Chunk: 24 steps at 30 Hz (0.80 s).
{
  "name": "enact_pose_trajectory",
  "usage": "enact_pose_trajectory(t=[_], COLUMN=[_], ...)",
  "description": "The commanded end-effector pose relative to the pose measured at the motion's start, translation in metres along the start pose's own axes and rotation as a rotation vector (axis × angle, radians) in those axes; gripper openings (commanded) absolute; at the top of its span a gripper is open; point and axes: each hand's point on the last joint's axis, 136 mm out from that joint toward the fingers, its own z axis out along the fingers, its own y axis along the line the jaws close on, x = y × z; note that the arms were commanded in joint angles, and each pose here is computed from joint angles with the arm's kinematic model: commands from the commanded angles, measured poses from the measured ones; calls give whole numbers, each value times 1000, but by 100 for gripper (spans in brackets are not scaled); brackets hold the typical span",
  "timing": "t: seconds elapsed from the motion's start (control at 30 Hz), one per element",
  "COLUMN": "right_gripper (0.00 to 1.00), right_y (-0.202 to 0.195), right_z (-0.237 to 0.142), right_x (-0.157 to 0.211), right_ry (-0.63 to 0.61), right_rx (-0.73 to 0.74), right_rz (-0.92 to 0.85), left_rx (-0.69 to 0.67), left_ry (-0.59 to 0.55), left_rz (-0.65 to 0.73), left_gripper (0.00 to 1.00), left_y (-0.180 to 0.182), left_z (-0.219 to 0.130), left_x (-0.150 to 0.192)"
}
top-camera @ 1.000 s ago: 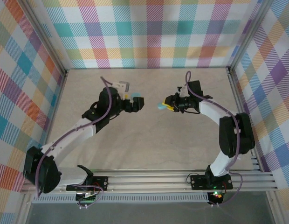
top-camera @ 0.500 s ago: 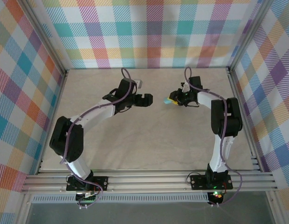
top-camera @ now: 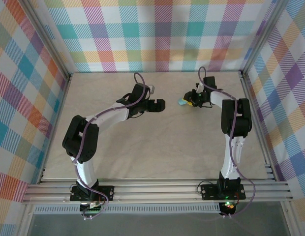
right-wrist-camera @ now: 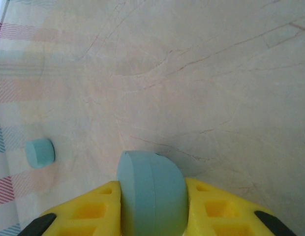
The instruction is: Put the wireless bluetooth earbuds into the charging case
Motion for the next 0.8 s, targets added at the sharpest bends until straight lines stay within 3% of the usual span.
enact_pose_trajectory(t=[0.0, 0.27, 0.6, 0.7, 0.77], right_gripper=[34, 51, 56, 63, 75], right_y=[-10, -7, 12, 23, 28], right_z=[-1, -20, -69, -94, -112], right_x=[4, 1, -6, -6, -4], right_ry=[16, -3, -96, -148, -188], right_rx=[80, 142, 213, 234, 254], right_rz=[-21, -59, -159, -221, -261], left_rx=[26, 17, -64, -114, -113], left_ry=[-14, -30, -97, -134, -166], left_rz=[-3, 8, 85, 142, 189], left_gripper=[92, 93, 98, 100, 100], left_y=[-8, -8, -2, 2, -3], left_z=[-3, -11, -57, -83, -101], left_x=[-3, -5, -19, -27, -35])
